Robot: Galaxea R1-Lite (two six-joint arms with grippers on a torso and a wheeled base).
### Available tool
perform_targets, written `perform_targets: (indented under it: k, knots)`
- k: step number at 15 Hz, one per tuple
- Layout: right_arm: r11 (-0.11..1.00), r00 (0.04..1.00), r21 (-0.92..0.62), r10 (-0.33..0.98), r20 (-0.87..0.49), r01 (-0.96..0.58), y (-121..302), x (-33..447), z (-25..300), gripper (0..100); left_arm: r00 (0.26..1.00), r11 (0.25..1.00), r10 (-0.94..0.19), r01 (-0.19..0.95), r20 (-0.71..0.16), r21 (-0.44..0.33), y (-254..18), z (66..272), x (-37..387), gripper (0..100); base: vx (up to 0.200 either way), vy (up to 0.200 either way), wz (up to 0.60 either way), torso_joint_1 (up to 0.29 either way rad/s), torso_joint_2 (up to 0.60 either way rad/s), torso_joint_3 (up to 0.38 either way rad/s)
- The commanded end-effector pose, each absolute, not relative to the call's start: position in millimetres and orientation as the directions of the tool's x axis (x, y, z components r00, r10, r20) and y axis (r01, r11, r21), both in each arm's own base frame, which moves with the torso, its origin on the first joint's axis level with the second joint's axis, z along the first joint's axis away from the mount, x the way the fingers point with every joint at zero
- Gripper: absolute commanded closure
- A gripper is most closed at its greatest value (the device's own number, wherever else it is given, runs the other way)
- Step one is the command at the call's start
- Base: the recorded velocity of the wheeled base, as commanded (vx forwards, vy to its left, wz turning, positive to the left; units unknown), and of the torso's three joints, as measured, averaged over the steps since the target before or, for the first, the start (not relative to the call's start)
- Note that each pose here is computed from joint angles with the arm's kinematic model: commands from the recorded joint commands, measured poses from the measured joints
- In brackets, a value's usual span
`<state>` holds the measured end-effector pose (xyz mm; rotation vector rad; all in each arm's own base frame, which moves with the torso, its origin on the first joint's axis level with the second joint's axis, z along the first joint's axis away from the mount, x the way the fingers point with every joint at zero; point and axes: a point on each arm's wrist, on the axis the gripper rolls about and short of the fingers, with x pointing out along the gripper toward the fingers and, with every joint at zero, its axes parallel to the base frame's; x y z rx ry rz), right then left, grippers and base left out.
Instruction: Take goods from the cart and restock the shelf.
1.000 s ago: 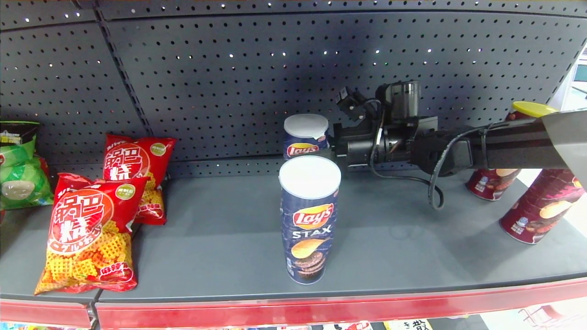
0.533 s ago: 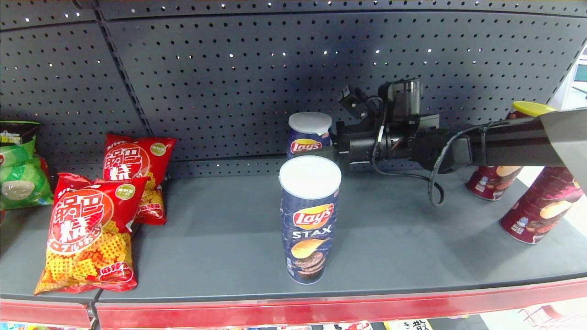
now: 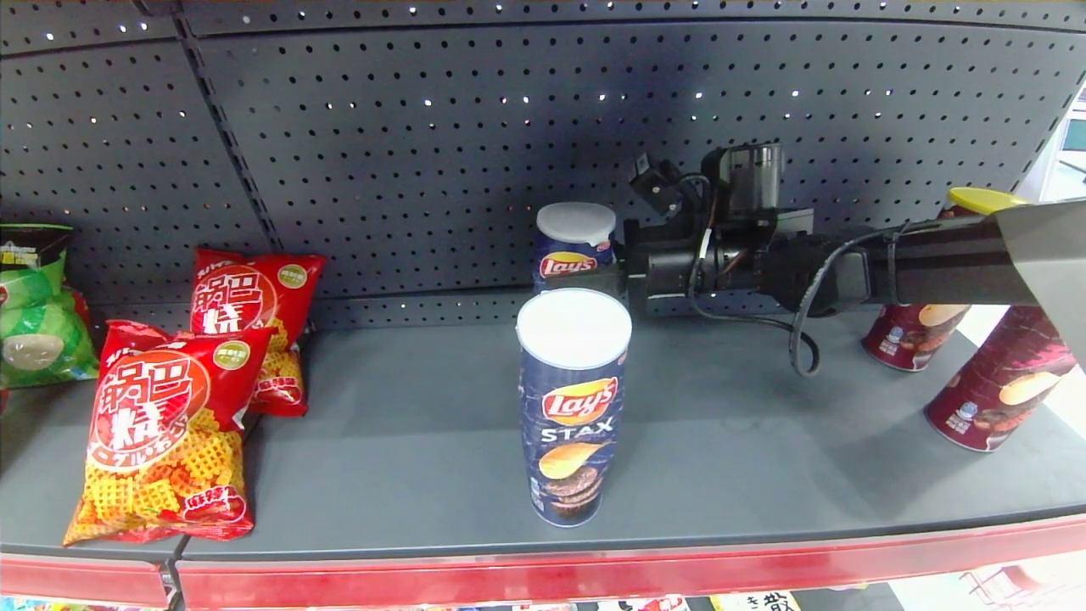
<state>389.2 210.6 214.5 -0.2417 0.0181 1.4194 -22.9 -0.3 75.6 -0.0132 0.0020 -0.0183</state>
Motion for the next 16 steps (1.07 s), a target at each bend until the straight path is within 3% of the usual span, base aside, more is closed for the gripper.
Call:
perform_targets:
  k: [1,5,6,12,16]
  knots:
    - [0.127,0.151,-0.152,0.976,-0.159,-0.98,211,388,213,100,1.0,1.0,-0.017,0.017,-0.002,-0.014,0,76,-23,0,0.0,0.0,0.0,0.0,0.0,0.0]
    - [0.122,0.143,-0.126,0.974,-0.178,-0.985,212,386,203,100,1.0,1.0,-0.018,0.018,-0.002,-0.014,0,76,-23,0,0.0,0.0,0.0,0.0,0.0,0.0]
    - [0.122,0.143,-0.126,0.973,-0.179,-0.985,212,386,203,0,1.0,1.0,-0.018,0.018,-0.002,-0.014,0,76,-23,0,0.0,0.0,0.0,0.0,0.0,0.0]
    - [0.143,0.163,-0.114,0.968,-0.191,-0.983,201,388,199,0,1.0,1.0,-0.017,0.017,-0.002,-0.014,0,76,-23,0,0.0,0.0,0.0,0.0,0.0,0.0]
    - [0.218,0.231,-0.082,0.948,-0.219,-0.972,162,388,192,0,1.0,1.0,-0.018,0.018,-0.002,-0.014,0,76,-23,0,0.0,0.0,0.0,0.0,0.0,0.0]
